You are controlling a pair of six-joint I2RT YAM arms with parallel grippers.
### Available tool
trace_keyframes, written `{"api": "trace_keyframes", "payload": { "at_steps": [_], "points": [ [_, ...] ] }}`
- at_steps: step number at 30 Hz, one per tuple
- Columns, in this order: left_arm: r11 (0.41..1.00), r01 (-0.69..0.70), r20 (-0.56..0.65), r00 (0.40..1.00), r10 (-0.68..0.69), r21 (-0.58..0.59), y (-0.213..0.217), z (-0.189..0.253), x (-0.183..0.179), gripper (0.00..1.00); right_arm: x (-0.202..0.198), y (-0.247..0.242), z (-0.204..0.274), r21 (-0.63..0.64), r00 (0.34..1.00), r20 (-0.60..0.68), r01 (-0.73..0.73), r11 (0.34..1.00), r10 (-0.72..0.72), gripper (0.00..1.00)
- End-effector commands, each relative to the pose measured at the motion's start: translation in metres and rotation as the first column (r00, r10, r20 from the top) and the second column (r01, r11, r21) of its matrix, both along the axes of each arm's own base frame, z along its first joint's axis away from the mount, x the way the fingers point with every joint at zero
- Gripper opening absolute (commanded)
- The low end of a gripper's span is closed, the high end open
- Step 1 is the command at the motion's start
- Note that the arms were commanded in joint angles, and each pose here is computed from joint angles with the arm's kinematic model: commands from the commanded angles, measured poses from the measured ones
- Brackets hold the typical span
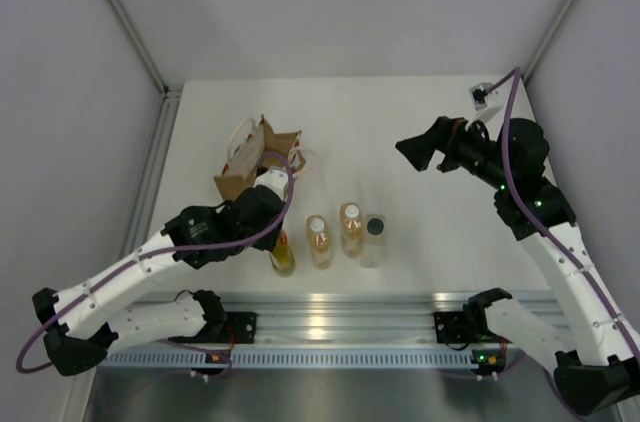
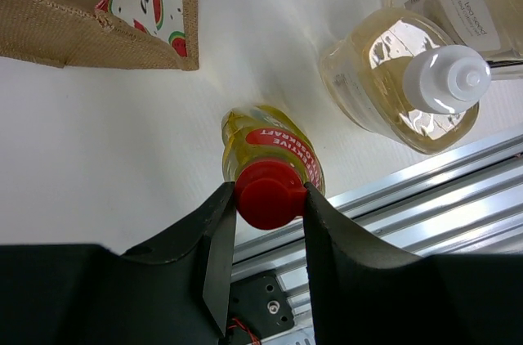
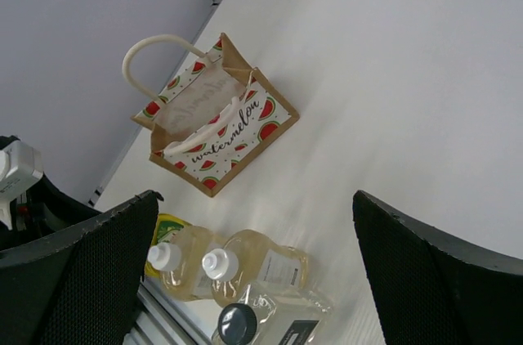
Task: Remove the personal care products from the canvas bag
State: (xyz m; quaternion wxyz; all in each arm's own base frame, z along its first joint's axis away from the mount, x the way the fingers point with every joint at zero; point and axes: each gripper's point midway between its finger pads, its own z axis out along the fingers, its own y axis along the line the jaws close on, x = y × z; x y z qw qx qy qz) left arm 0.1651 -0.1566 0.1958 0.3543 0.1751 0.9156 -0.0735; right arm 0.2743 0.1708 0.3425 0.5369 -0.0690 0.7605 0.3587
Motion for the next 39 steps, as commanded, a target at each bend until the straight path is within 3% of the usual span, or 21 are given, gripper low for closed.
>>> {"api": "trace_keyframes", "payload": {
  "at_steps": [1,9,10,13,15,16,18,20,25,28,32,36,39],
  "points": [
    [0.993,-0.034,0.118,0.992,0.047,-0.109,-0.020,0.025,0.020,0.00,-0.011,-0.013,0.005,-0.037,0.999,0.029,0.032,0.999,-0.031,0.99],
    [0.998,-0.016,0.097,0.995,0.022,-0.064,-0.036,0.015,0.022,0.00,-0.012,-0.037,-0.005,-0.114,0.990,0.026,0.140,0.984,-0.137,0.99],
    [0.998,-0.014,0.097,0.995,0.021,-0.065,-0.037,0.016,0.023,0.05,-0.010,-0.044,-0.007,-0.131,0.983,0.029,0.182,0.975,-0.180,0.99],
    [0.998,-0.018,0.103,0.994,0.024,-0.054,-0.037,0.017,0.025,0.40,-0.010,-0.056,-0.019,-0.173,0.972,0.017,0.234,0.957,-0.235,1.00],
    [0.999,-0.023,0.114,0.993,0.028,-0.046,-0.036,0.019,0.027,0.55,-0.010,-0.061,-0.023,-0.186,0.967,0.015,0.253,0.949,-0.255,0.99],
    [0.999,-0.028,0.122,0.992,0.033,-0.040,-0.035,0.020,0.029,0.70,-0.010,-0.064,-0.023,-0.193,0.963,0.018,0.268,0.944,-0.270,0.99],
    [0.998,-0.041,0.136,0.990,0.046,-0.039,-0.034,0.023,0.031,0.77,-0.009,-0.067,-0.026,-0.205,0.959,0.019,0.281,0.938,-0.283,0.99],
    [0.997,-0.063,0.166,0.984,0.069,-0.040,-0.030,0.031,0.036,0.97,-0.007,-0.071,-0.027,-0.216,0.952,0.017,0.302,0.929,-0.305,0.99],
    [0.984,-0.168,0.264,0.948,0.176,-0.052,-0.011,0.057,0.052,0.98,0.001,-0.088,-0.036,-0.264,0.918,0.022,0.387,0.883,-0.395,1.00],
    [0.944,-0.323,0.316,0.891,0.327,-0.065,0.019,0.075,0.077,0.98,0.004,-0.106,-0.043,-0.316,0.883,0.049,0.458,0.831,-0.468,0.99],
    [0.807,-0.579,0.317,0.749,0.581,-0.111,0.085,0.090,0.118,0.98,0.004,-0.122,-0.045,-0.363,0.852,0.086,0.509,0.781,-0.516,0.99],
    [0.733,-0.651,0.294,0.674,0.678,-0.197,0.120,0.113,0.132,0.98,-0.001,-0.135,-0.046,-0.393,0.824,0.100,0.547,0.739,-0.557,0.99],
    [0.684,-0.700,0.321,0.611,0.723,-0.206,0.148,0.121,0.123,0.98,-0.009,-0.150,-0.043,-0.416,0.786,0.113,0.592,0.690,-0.607,0.99]
  ]
}}
